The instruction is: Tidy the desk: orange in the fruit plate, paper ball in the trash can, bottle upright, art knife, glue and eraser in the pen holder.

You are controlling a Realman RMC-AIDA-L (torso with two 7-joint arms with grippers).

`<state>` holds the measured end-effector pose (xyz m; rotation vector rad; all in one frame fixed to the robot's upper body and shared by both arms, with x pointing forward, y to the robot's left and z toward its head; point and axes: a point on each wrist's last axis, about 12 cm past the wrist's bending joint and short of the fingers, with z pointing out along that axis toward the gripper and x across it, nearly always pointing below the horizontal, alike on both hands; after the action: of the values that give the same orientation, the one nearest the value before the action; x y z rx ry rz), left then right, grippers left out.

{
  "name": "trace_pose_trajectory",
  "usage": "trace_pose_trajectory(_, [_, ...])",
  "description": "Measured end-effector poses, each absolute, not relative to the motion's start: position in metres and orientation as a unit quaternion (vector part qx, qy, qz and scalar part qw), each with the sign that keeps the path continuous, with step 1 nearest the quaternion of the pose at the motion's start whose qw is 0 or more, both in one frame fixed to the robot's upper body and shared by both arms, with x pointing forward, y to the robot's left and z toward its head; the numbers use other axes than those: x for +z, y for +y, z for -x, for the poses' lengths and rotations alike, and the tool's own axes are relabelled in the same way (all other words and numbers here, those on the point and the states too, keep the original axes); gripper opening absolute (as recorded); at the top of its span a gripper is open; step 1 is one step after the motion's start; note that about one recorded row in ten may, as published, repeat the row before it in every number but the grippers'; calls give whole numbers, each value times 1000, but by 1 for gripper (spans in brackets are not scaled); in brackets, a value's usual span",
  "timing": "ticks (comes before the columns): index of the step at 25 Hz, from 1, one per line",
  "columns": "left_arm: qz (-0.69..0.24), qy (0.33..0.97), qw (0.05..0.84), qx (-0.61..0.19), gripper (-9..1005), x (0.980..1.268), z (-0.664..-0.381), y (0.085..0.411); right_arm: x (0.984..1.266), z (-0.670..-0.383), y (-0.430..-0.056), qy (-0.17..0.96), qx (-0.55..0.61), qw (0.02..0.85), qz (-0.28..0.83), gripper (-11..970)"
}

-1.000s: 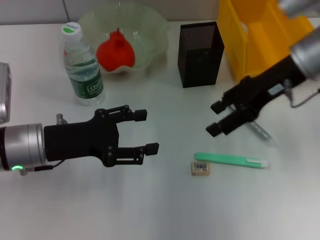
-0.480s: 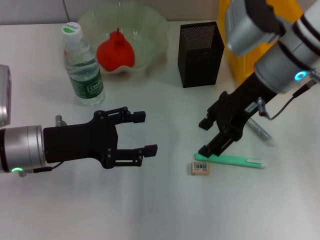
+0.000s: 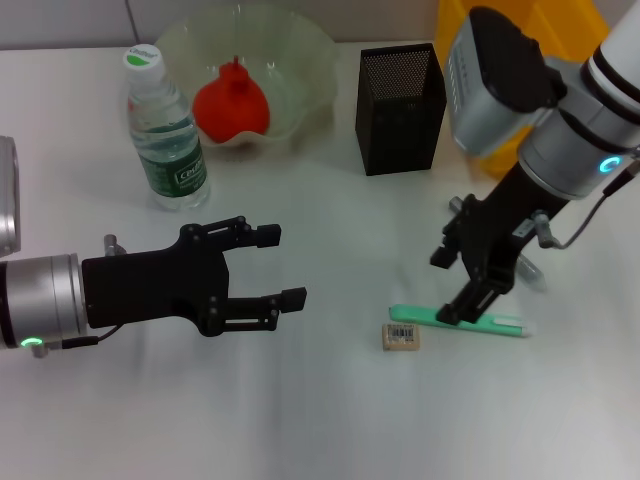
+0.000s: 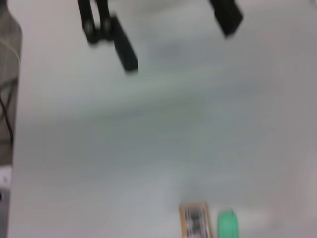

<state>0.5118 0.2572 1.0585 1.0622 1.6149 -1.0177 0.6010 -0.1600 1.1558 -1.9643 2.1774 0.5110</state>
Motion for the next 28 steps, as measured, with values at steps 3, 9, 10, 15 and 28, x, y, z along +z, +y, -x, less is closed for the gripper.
trace_pose_trajectory(3, [-427, 659, 460, -414, 837, 1058, -511, 258, 1153, -599, -159, 725, 153, 64, 668, 701])
trace_pose_trajectory(9, [-420, 664, 462, -412, 837, 1057, -511, 259, 1147, -596, -158, 720, 121, 33, 682, 697])
trace_pose_trajectory(10, [-415, 668, 461, -410, 837, 1056, -512, 259, 1147, -596, -158, 720, 121, 33, 682, 697])
trace_pose_trajectory(15, [-414, 670, 461, -408, 837, 1056, -512, 260, 1141, -592, -154, 714, 99, 16, 693, 664])
trace_pose_trajectory(28, [-417, 670, 465, -401, 837, 1057, -517, 257, 1132, -588, -151, 709, 88, 16, 699, 546])
